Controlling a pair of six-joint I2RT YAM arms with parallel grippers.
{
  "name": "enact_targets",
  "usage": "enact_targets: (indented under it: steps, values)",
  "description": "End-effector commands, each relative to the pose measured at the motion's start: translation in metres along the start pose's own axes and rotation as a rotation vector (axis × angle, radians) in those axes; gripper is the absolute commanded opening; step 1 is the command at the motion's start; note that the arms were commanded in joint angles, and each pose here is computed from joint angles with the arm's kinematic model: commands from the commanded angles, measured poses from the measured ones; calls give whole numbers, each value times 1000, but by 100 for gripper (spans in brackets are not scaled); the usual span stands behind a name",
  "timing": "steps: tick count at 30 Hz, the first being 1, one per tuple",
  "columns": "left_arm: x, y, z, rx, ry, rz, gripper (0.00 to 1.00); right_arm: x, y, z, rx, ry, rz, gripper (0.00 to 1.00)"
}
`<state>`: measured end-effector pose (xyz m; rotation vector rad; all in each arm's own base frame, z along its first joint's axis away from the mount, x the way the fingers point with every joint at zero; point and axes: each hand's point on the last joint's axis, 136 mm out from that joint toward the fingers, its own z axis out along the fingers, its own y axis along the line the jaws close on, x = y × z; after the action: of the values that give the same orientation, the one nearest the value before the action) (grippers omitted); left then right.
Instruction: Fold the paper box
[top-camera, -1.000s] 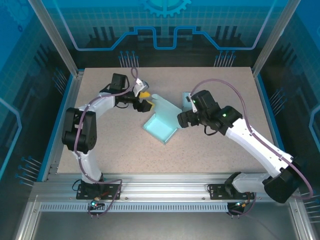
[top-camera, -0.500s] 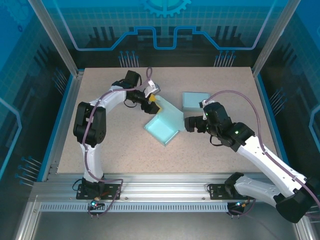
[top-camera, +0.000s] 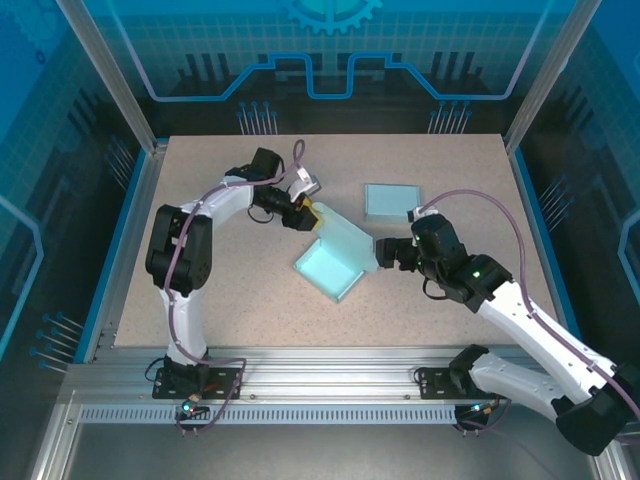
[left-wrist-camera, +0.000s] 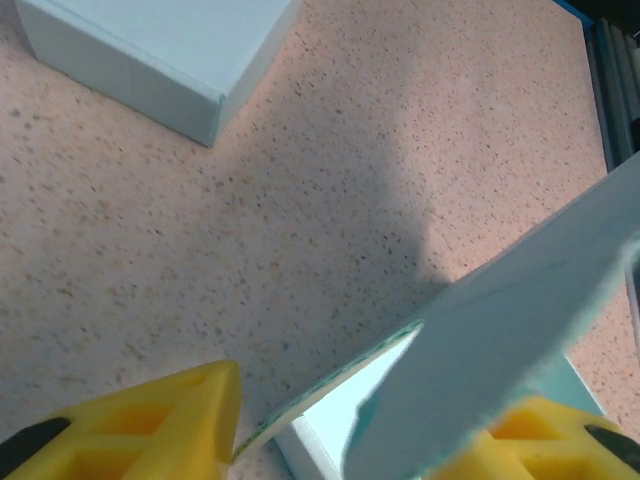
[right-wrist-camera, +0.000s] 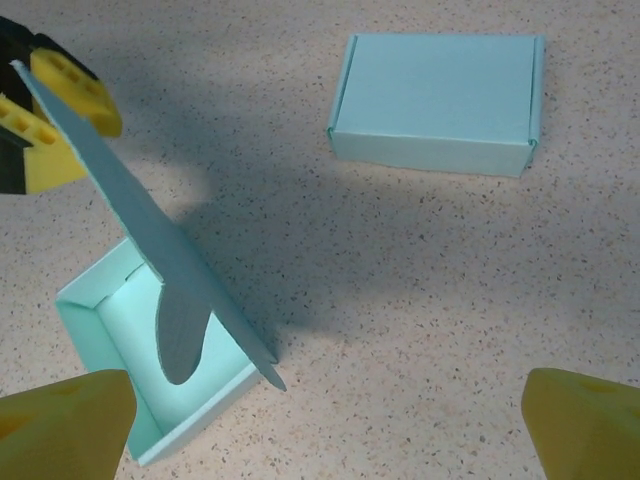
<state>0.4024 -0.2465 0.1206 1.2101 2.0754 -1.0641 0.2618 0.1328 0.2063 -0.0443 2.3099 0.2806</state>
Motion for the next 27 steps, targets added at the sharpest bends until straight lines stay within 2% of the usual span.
enact_targets:
  steps: [1,13,18,27]
  values:
    - [-9,-22,-9,2,-31,30,49,7,-10,1,24,-6,42,100]
    - [7,-51,-27,-106,-105,31,50,35,-28,0,-10,-6,150,100]
    - [18,-36,-28,-207,-98,25,61,32,-44,-8,-29,-56,251,100]
    - [18,-26,-18,-186,-51,21,68,27,-50,-17,-105,-110,303,100]
